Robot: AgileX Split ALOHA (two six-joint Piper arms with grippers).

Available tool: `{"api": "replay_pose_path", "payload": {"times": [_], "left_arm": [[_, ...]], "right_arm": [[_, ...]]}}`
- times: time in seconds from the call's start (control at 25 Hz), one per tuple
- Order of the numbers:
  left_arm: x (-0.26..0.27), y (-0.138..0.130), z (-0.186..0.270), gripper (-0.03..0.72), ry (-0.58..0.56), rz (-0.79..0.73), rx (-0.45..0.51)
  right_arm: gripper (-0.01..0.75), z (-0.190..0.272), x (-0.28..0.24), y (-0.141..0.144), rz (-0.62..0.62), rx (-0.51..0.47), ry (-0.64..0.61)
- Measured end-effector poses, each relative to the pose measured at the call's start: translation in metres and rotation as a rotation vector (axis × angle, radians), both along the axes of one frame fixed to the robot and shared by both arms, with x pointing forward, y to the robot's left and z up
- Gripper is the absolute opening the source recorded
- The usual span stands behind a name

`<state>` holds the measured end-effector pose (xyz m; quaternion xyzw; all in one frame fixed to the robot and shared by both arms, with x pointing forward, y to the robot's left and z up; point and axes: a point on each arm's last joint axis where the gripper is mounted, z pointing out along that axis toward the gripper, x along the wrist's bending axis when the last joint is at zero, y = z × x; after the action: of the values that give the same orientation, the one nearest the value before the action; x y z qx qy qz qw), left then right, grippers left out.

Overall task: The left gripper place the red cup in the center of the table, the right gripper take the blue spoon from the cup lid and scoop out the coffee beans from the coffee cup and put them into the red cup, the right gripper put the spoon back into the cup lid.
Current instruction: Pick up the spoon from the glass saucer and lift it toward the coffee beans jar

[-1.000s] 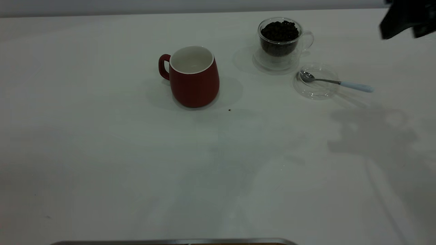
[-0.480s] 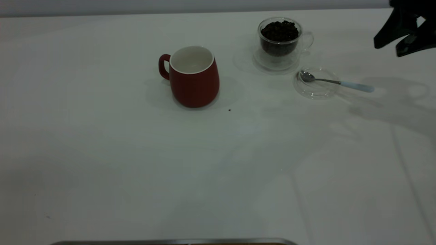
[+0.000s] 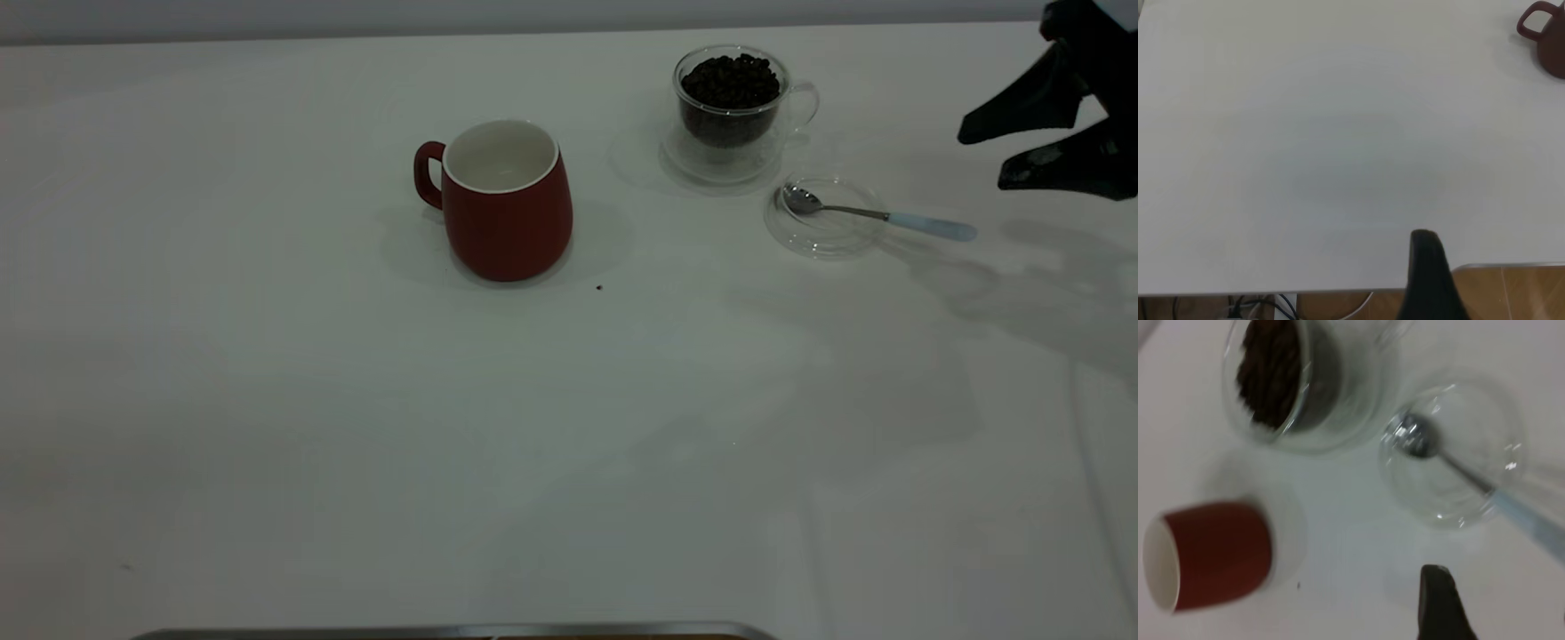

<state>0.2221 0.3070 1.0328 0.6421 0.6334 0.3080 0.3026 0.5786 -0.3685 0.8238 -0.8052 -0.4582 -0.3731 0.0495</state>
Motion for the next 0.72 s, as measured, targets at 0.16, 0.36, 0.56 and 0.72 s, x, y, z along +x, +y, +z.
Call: {"api": "replay_pose_path", "payload": {"times": [0.16,0.36,0.56,0.72], "left_arm": [[0.000,0.000,0.000,0.567,0.000,0.000,0.000],[0.000,0.000,0.000,0.567,0.000,0.000,0.000],[0.000,0.000,0.000,0.567,0.000,0.000,0.000],[0.000,0.000,0.000,0.567,0.000,0.000,0.000]], "right_arm": [[0.478,-0.017,-0.003,-0.003,-0.036,0.039,0.027],[0.478,-0.034,-0.005,-0.001,-0.071,0.077,0.059],[0.478,-0.047,-0.007,-0.001,-0.072,0.080,0.087],[0.478,-0.056,-0.011,-0.007,-0.084,0.069,0.108]]}}
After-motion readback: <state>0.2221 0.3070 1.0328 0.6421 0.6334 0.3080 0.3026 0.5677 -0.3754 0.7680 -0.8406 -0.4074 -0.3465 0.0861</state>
